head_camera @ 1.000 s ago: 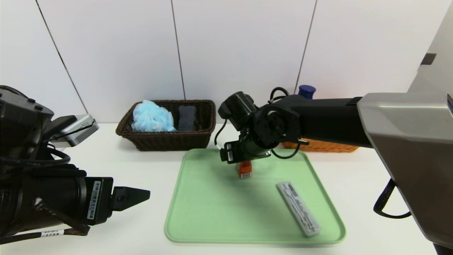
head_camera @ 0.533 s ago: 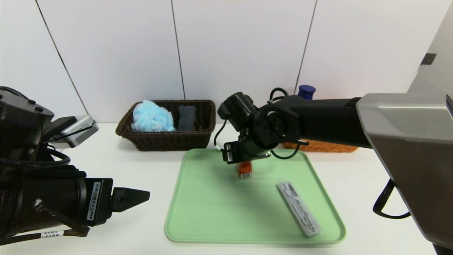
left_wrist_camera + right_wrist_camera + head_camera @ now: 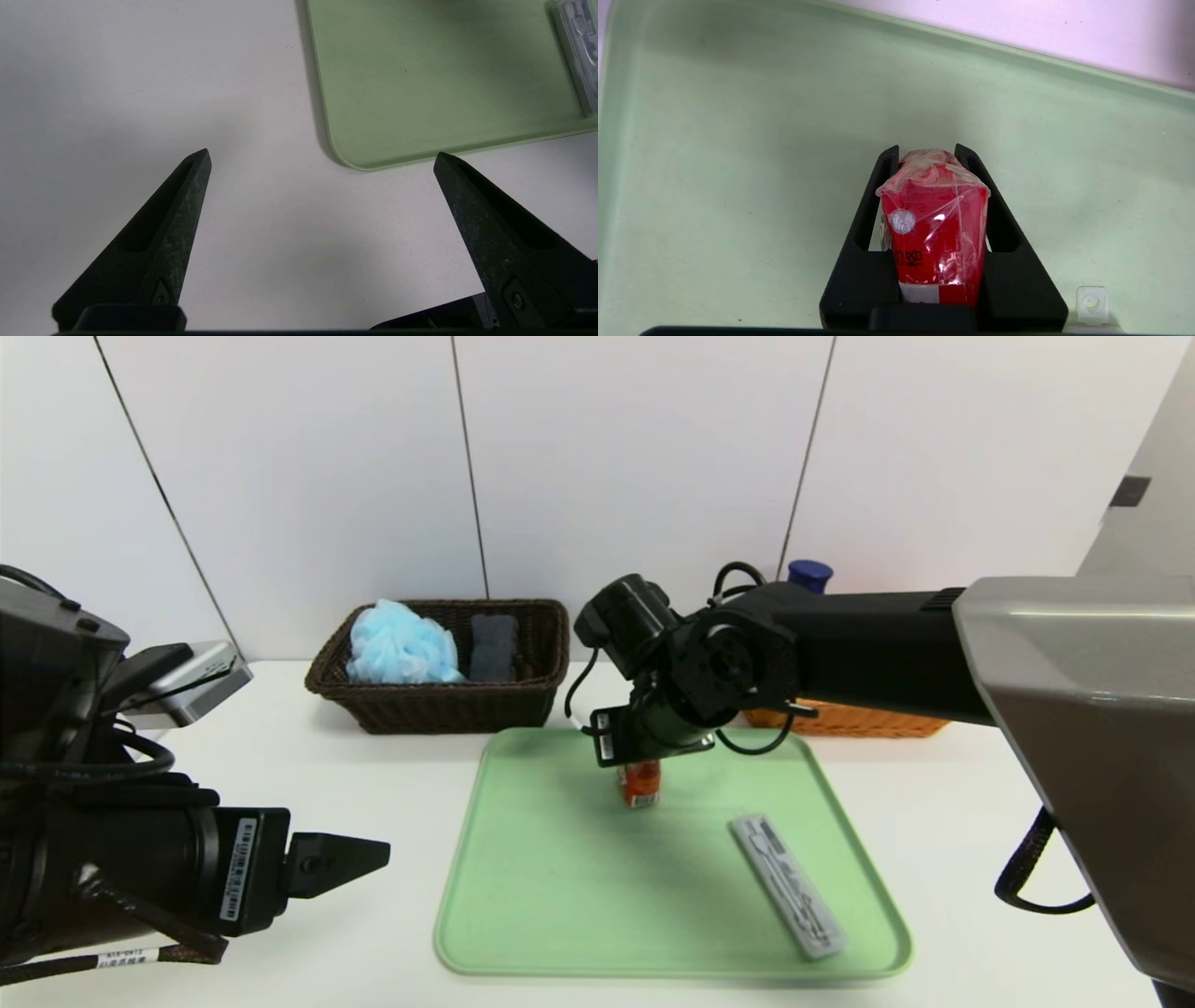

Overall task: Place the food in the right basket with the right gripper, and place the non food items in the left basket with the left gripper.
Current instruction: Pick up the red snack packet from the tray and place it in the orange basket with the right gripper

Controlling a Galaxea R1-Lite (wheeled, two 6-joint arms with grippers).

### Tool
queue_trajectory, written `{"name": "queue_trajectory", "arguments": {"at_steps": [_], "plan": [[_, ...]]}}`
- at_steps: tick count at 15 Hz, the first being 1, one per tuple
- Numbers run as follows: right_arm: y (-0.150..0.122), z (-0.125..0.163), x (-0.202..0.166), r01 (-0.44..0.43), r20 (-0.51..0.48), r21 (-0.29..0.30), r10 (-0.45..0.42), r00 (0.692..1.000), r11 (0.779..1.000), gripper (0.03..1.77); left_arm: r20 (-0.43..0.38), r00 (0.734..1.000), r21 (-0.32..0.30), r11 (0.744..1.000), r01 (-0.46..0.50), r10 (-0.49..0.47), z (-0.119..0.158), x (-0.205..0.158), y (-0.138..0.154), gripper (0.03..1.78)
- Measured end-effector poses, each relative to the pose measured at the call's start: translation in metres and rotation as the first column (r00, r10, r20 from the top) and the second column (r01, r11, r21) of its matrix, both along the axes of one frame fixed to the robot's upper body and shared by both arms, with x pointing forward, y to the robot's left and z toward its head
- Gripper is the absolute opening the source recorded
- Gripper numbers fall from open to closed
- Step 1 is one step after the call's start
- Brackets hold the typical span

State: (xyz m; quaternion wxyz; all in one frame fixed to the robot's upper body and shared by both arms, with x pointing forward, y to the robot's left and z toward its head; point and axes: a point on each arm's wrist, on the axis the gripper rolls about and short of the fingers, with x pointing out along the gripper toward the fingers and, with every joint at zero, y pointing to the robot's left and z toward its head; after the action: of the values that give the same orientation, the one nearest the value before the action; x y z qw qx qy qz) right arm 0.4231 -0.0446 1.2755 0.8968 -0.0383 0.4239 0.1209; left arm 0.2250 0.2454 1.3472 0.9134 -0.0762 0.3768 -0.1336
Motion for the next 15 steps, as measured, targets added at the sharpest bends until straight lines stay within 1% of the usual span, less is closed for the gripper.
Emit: {"name": "queue_trajectory", "arguments": {"at_steps": [4,7,9,10,11,12,13,15], "plan": [[-0.002,0.011,-0.004,0.018,0.012,0.032,-0.018,1.0,0.999,0.39,0.002,1.0,-0.002,1.0,-0.001,0.001,0.0,-0.002,0.002,1.69],[-0.014,0.045,-0.013,0.016,0.07,0.1,-0.023,0.997,0.995,0.39,0.005,1.0,-0.003,1.0,0.0,0.0,0.0,-0.004,0.003,1.69],[-0.034,0.081,-0.021,0.009,0.119,0.18,-0.031,0.992,0.984,0.39,0.002,1.0,-0.005,1.0,-0.003,0.003,-0.001,-0.004,0.003,1.69],[-0.049,0.101,-0.024,0.003,0.154,0.233,-0.04,0.987,0.973,0.39,0.003,1.0,-0.007,1.0,-0.003,0.003,-0.001,-0.005,0.003,1.69],[-0.069,0.125,-0.027,-0.001,0.201,0.29,-0.06,0.978,0.957,0.39,0.004,1.0,-0.007,1.0,-0.003,0.003,0.0,-0.005,0.003,1.69],[-0.094,0.147,-0.029,0.0,0.252,0.335,-0.09,0.964,0.942,0.39,0.005,1.0,-0.008,1.0,-0.003,0.003,-0.001,-0.005,0.004,1.69],[-0.118,0.163,-0.03,0.015,0.293,0.352,-0.126,0.948,0.936,0.39,0.007,1.0,-0.01,1.0,-0.002,0.002,0.0,-0.005,0.003,1.69],[-0.172,0.188,-0.031,0.085,0.374,0.357,-0.226,0.899,0.93,0.39,0.008,1.0,-0.011,1.0,-0.001,0.001,0.0,-0.004,0.003,1.69]]}}
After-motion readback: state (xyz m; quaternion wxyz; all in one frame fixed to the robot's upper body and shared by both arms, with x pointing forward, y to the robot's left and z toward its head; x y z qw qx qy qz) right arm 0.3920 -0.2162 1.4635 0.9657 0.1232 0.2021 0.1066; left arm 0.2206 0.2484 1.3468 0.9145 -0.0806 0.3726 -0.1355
